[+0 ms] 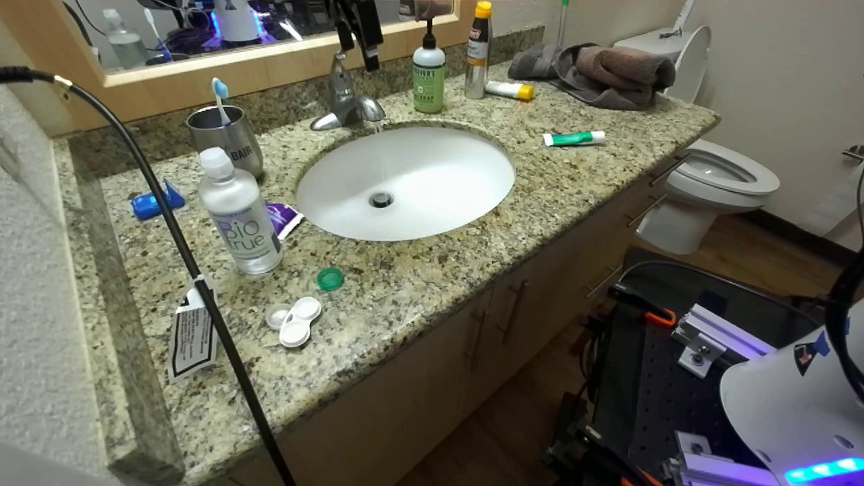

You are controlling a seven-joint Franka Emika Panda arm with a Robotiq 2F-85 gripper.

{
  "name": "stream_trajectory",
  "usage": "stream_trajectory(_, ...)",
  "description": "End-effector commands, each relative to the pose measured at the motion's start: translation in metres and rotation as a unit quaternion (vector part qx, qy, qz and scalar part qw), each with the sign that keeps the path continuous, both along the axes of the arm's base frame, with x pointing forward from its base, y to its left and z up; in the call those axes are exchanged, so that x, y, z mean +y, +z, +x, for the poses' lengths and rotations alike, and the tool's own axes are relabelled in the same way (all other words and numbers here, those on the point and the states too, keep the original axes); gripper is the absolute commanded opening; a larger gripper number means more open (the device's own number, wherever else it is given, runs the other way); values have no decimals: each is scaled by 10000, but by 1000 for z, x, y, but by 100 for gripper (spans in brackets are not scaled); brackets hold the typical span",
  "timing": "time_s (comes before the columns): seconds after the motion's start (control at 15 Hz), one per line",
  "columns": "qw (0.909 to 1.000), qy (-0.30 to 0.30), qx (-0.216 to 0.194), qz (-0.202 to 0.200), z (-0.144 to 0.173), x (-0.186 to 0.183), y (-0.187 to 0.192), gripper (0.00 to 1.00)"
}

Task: Close the tap

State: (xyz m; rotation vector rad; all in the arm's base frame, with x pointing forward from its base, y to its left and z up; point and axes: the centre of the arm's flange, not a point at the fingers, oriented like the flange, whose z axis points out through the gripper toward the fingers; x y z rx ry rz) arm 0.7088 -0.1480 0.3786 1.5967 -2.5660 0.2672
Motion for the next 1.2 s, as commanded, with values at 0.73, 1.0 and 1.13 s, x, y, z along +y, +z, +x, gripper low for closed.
stream_trajectory(0.73,9990,-76,-321,-301,29,-13,-20,100)
stream_trajectory(1.0,9991,42,-318,-263,19,-7,-16,100)
stream_trajectory(1.13,9992,111,-322,-231,18,-4,-16,100)
